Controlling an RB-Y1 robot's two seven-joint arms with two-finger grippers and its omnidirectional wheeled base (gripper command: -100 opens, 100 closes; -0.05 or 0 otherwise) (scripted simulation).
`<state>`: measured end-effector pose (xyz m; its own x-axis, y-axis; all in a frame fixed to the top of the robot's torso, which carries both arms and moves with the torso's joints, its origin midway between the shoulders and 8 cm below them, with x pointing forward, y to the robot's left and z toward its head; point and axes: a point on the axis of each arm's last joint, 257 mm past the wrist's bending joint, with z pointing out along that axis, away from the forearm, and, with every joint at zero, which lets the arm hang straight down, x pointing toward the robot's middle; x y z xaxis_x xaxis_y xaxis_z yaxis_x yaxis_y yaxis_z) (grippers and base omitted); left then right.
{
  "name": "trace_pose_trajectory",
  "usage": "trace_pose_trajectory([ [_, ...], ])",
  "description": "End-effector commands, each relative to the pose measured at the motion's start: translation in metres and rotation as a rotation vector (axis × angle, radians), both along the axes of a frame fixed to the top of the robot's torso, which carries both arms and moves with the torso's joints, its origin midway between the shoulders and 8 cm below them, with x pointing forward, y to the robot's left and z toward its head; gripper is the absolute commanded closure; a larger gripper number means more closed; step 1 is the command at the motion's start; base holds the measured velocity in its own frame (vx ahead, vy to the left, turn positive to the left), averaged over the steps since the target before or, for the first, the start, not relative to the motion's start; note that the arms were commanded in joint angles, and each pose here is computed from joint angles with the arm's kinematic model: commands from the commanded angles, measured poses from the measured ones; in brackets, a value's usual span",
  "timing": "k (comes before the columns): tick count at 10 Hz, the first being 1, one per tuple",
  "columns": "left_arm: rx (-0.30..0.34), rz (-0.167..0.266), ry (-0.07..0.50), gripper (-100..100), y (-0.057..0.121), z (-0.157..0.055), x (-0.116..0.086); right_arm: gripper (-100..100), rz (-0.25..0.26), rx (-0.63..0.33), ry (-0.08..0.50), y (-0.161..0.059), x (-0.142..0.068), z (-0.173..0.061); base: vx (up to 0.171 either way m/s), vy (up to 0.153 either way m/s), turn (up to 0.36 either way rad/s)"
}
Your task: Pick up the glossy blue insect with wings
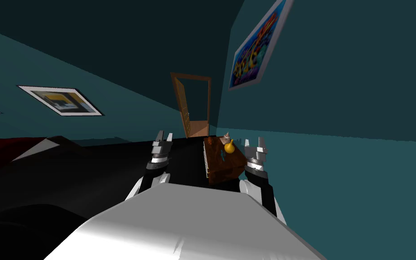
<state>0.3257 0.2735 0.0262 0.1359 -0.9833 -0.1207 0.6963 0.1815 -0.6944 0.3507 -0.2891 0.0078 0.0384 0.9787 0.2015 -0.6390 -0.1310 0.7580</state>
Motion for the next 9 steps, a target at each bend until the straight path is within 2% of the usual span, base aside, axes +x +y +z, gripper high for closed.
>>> trace_pose_trajectory([
  [1, 0.0, 0.0, 0.0, 0, 0.0, 0.0, 0.0, -100, 0.005, -0.031, 0.042, 0.002, 0.004, -0.011, -0.039, 0.018, 0.067],
  [6, 0.0, 0.0, 0.0, 0, 0.0, 0.0, 0.0, -100, -0.001, -0.182, 0.297, 0.0, 0.023, -0.088, -0.096, 0.017, 0.132],
  [7, 0.0, 0.0, 0.0, 0, 0.0, 0.0, 0.0, -100, -0.001, -0.182, 0.297, 0.0, 0.023, -0.088, -0.042, 0.004, 0.046],
  [9, 0.0, 0.0, 0.0, 0, 0.0, 0.0, 0.0, -100, -0.01, -0.252, 0.419, -0.008, 0.027, -0.129, -0.036, 0.006, 0.153],
])
